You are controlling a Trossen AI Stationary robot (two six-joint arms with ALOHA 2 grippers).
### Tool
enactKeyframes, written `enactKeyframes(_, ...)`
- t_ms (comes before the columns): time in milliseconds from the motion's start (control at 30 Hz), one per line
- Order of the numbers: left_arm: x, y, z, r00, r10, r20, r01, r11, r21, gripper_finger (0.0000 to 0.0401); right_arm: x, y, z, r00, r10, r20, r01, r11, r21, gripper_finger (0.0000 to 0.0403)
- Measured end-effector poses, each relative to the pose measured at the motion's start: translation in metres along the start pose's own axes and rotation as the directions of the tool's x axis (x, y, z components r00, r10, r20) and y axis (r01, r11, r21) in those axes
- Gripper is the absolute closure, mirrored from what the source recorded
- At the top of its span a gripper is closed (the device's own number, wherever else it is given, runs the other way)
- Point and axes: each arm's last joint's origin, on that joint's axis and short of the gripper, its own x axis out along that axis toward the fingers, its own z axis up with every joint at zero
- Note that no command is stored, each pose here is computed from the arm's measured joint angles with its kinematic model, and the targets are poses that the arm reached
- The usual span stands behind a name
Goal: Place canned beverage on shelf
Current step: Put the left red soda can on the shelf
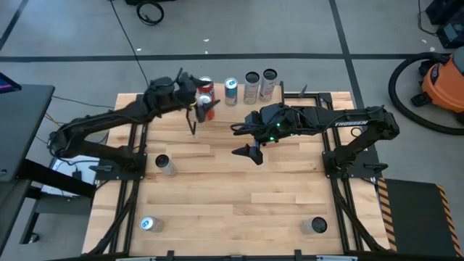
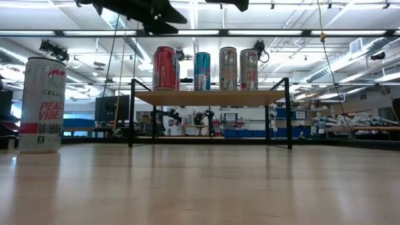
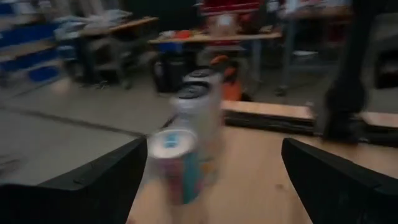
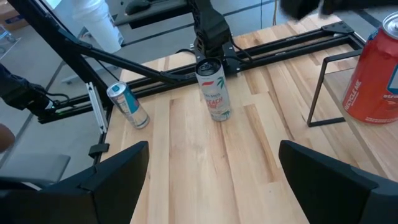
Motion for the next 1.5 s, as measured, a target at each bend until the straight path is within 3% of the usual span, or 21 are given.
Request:
enactKeyframes(200,-0.020,0.003,0.020,0.995,0.095,-0.045,-0.096,0.995,-0.032,0.0021,0.000,0.000,0.001,1.000,0.004,0.013,-0.004,1.000,-0.001,0.0034)
enactKeyframes(433,-0.038,0.002,0.012,0.964,0.176,-0.199,-0.207,0.967,-0.149,0.0021,0.000,0.002,0.005,0.998,0.016,0.053,-0.016,1.000,-0.003,0.0034)
enactKeyframes(567,-0.038,-0.005,0.012,0.959,0.191,-0.209,-0.224,0.963,-0.149,0.0021,0.000,0.002,0.007,0.997,0.022,0.074,-0.022,1.000,-0.004,0.0034)
enactKeyframes(733,-0.040,-0.012,0.009,0.930,0.278,-0.241,-0.314,0.942,-0.122,0.0021,-0.001,0.003,0.010,0.994,0.030,0.103,-0.030,1.000,-0.007,0.0034)
enactKeyframes(1133,-0.035,-0.025,0.000,0.917,0.242,-0.317,-0.321,0.920,-0.225,0.0021,-0.002,0.003,0.016,0.984,-0.003,0.179,0.003,1.000,-0.003,0.0034)
enactKeyframes(1500,-0.025,-0.030,-0.010,0.897,0.247,-0.368,-0.343,0.912,-0.226,0.0021,-0.002,0.002,0.019,0.979,0.000,0.202,-0.001,1.000,0.005,0.0034)
